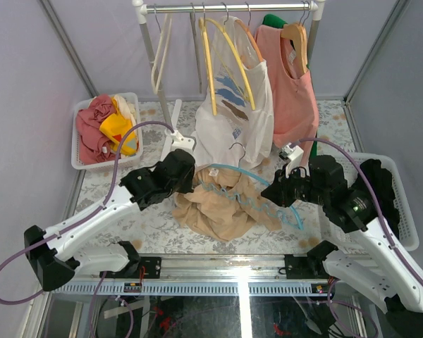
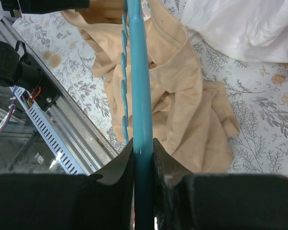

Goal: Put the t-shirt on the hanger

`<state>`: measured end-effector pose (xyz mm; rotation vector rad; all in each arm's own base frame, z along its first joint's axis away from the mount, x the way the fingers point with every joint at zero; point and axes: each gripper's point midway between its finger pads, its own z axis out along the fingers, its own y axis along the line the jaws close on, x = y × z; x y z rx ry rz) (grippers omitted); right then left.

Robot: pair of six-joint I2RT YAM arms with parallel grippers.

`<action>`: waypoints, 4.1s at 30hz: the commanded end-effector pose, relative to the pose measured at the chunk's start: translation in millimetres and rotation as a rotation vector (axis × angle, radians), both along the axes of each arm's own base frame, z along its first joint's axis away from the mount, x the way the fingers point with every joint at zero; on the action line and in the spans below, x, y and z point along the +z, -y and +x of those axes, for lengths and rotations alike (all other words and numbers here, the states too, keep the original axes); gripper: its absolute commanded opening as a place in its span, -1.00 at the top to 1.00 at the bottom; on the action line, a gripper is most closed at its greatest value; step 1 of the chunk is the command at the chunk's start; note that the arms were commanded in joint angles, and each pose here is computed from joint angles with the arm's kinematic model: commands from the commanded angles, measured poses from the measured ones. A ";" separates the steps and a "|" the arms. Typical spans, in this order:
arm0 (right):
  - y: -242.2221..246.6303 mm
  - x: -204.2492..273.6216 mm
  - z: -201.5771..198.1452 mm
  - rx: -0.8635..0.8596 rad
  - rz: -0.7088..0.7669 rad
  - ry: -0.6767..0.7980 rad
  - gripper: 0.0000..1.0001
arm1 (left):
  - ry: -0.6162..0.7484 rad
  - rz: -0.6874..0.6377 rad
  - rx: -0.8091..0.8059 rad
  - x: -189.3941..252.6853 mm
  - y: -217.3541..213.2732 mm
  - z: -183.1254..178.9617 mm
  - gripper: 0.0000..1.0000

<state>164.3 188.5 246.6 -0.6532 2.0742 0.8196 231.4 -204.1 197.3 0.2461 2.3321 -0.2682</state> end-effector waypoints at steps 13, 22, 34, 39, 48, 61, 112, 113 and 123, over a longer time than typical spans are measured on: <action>-5.5 106.8 -16.5 0.079 0.229 0.288 1.00 | 0.144 0.090 0.002 14.8 3.0 33.8 1.00; -7.3 109.3 -14.5 0.070 0.247 0.280 1.00 | 0.198 0.186 0.062 16.5 -18.3 43.0 1.00; -17.5 56.7 30.1 0.033 0.098 0.252 1.00 | 0.244 0.063 -0.056 53.0 2.0 35.7 0.99; -29.1 56.3 15.0 0.129 0.143 0.215 1.00 | 0.265 0.020 -0.098 77.5 13.5 37.2 0.98; -24.9 73.7 -14.0 0.202 0.190 0.231 1.00 | 0.248 0.051 -0.132 76.5 23.8 47.3 0.97; -15.3 120.4 -3.4 0.137 0.216 0.409 1.00 | 0.228 0.091 -0.123 69.8 16.1 45.5 0.94; -9.2 51.5 -63.5 0.209 0.213 0.002 1.00 | 0.245 -0.080 -0.467 128.5 94.5 32.6 0.79; -10.2 48.9 -64.0 0.215 0.216 -0.004 1.00 | 0.247 -0.087 -0.473 130.9 98.0 31.5 0.79; -20.4 41.7 -52.7 0.210 0.234 -0.031 1.00 | 0.285 -0.139 -0.524 147.1 113.0 10.6 0.74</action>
